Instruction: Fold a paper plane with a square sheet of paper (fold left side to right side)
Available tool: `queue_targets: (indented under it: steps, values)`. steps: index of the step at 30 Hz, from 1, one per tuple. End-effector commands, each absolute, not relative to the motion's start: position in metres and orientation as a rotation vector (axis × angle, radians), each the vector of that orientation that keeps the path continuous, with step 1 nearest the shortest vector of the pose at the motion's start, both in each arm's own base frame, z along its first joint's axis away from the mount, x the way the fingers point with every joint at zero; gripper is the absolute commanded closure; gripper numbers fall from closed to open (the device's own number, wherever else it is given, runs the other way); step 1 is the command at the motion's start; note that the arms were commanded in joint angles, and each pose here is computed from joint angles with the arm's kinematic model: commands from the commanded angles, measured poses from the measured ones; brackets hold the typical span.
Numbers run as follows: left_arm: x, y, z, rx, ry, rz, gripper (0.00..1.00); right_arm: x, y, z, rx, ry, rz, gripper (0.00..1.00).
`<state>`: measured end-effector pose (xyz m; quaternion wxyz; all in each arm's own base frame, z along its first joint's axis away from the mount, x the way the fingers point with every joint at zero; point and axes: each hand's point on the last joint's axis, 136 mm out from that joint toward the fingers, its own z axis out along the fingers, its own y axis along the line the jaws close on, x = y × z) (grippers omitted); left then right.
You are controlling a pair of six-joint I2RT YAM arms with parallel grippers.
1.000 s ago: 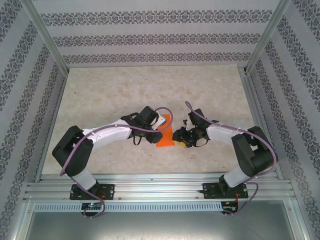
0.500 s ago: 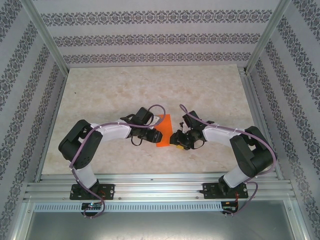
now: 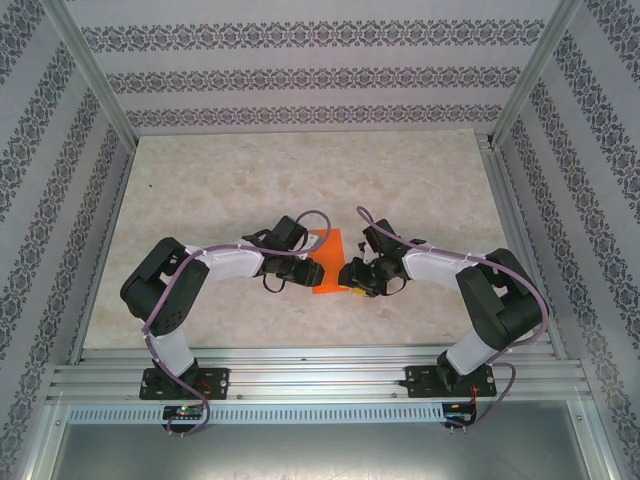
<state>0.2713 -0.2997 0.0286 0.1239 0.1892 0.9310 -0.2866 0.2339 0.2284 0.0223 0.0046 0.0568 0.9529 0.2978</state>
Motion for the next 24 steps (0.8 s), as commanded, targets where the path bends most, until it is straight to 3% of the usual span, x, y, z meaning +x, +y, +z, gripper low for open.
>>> queue_targets:
  steps: [1,24]
  values:
    - [0.275,-0.297,0.028,0.521,2.703,-0.840,0.61,0.241,0.237,0.026,0.167,2.964,0.933,0.56]
    - [0.274,-0.296,0.026,0.520,2.707,-0.839,0.62,0.246,0.232,0.033,0.141,2.954,0.860,0.56]
